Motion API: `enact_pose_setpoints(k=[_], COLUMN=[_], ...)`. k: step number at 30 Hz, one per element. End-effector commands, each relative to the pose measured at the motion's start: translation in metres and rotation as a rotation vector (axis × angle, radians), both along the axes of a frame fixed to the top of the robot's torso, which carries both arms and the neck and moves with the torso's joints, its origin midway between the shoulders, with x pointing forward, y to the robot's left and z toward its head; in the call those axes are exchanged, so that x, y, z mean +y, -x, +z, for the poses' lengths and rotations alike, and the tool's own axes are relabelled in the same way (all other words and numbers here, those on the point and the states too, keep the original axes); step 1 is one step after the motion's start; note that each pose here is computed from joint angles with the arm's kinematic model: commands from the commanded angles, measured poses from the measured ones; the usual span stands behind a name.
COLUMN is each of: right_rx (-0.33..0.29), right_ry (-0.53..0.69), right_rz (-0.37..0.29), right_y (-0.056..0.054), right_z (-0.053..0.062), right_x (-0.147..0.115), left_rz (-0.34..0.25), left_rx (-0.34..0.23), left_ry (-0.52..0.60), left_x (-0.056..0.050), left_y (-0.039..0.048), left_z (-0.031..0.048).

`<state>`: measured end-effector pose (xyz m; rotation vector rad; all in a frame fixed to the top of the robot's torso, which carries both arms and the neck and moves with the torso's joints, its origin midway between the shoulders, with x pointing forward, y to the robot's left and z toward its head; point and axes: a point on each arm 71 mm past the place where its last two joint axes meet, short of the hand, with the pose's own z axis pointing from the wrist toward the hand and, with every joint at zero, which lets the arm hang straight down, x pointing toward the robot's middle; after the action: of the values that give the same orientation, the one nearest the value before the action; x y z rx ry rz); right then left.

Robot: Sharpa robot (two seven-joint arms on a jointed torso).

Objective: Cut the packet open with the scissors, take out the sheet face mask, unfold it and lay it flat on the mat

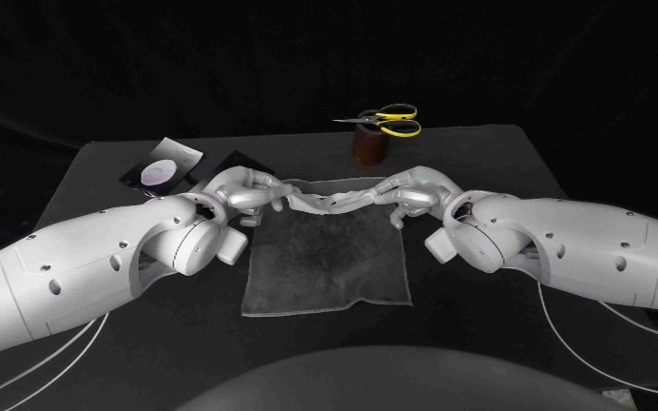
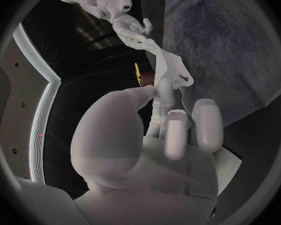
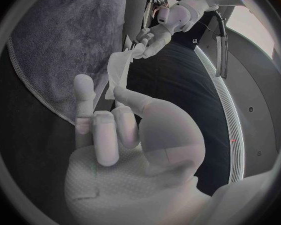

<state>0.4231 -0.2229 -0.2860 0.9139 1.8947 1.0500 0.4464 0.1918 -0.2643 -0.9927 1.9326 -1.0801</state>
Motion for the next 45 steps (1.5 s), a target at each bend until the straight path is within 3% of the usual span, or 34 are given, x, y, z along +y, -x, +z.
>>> enact_pose_setpoints(k=[1,10,20,31,39,45], right_rx=[0.013,0.057,0.08,0.094,0.06,0.015], right_ry=[0.067,0.146,0.161,0.152,0.203,0.226], right_rz=[0.033,-0.001,-0.019,0.028,0.081,0.076], right_y=[0.001,0.0,0.0,0.002,0.003,-0.002], right_z=[-0.003,-0.008,-0.01,-0.011,-0.011,-0.009], right_x=[0.002,-0.003,-0.003,0.006,0.005,-0.006], left_rz=[-0.02,-0.013,-0.007,0.001,0.022,0.033], left_rx=[-0.035,-0.068,-0.063,-0.051,-0.044,-0.039], left_ry=[0.169,0.245,0.253,0.255,0.252,0.256], left_x=[-0.009,-0.014,-0.016,-0.025,-0.028,-0.028], left_y=[0.0002,0.001,0.0007,-0.0004,-0.0016,-0.0018], left_z=[0.0075,0.0132,0.0166,0.0168,0.0165,0.0164])
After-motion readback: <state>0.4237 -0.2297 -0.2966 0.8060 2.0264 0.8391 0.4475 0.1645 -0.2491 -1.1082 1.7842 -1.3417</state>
